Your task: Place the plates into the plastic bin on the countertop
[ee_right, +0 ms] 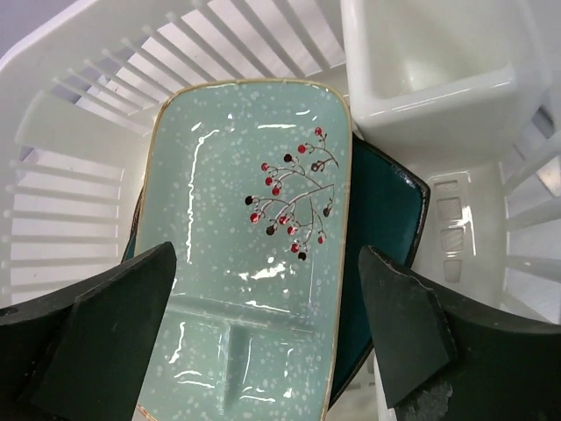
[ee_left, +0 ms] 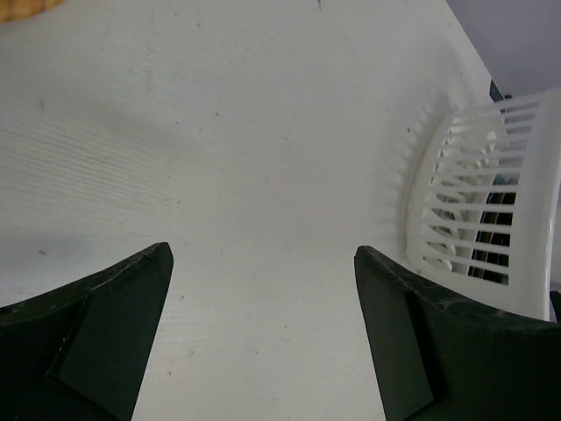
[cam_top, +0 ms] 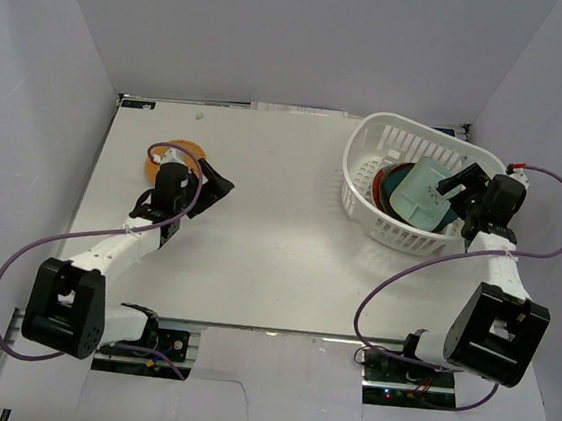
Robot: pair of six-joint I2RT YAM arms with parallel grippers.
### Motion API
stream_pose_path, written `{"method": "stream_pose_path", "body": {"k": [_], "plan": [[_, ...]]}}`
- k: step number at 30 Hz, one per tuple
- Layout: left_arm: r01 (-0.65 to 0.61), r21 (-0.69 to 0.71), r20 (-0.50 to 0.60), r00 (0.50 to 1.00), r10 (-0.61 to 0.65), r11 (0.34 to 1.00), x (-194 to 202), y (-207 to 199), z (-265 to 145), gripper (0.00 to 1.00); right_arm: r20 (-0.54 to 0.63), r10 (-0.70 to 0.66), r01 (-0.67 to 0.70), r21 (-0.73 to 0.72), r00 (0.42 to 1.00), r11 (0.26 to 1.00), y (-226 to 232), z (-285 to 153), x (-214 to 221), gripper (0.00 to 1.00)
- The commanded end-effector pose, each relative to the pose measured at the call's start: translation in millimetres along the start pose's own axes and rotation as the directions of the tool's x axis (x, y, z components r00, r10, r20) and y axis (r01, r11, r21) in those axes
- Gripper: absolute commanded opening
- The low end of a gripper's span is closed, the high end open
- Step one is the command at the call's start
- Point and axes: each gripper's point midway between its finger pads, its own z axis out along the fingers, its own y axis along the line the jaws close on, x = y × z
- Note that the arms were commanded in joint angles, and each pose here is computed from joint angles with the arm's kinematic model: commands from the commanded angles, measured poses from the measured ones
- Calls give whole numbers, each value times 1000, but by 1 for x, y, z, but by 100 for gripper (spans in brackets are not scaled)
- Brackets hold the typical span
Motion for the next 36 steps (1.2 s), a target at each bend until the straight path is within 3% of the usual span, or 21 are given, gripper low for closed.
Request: {"method": "stream_pose_path", "body": {"k": [1,4,7,8,10,12,16,20,22,25,28,29,32,35,36], "plan": [[107,-20,52,993,-106,994,-28,12,5,96,109,-62,59,28,992,998,6,-11,-28,90],[214,-61,102,973,-207,975,-49,46,7,95,156,-82,80,19,984,997,19,-24,-36,90],[264,-173,215,950,-226,949,-77,89,0,95,176,-108,127,-104,978,986,58,-43,-18,94],[291,-190,248,938,-241,938,-86,102,-5,94,264,-107,164,-205,959,965,89,-61,-28,98],[323,-205,284,923,-259,924,-93,115,-7,94,254,-134,226,-378,958,898,139,-82,0,100],[353,-227,307,910,-278,908,-103,130,-6,92,212,-211,294,-529,954,796,187,-105,34,95],[374,-251,325,901,-286,893,-117,152,10,83,170,-350,369,-669,921,645,236,-138,83,89],[416,-222,249,899,-361,882,-109,169,40,80,154,-420,368,-785,894,498,266,-175,137,87],[451,-219,215,887,-408,866,-101,184,58,79,148,-450,371,-806,881,461,271,-183,154,87],[493,-147,158,868,-471,858,-98,190,78,66,109,-501,356,-830,858,430,274,-186,187,87],[504,-103,154,860,-487,858,-100,193,85,39,82,-525,341,-842,847,419,275,-187,207,87],[509,-109,155,857,-491,854,-98,196,87,23,77,-529,338,-845,845,415,275,-188,211,87],[512,-89,157,855,-495,855,-99,193,85,0,65,-542,332,-848,838,412,279,-185,220,88],[514,-25,147,850,-506,857,-99,175,73,0,49,-554,322,-854,831,408,292,-182,224,95],[491,33,154,858,-489,871,-109,156,63,0,40,-560,317,-857,828,407,296,-181,226,91]]}}
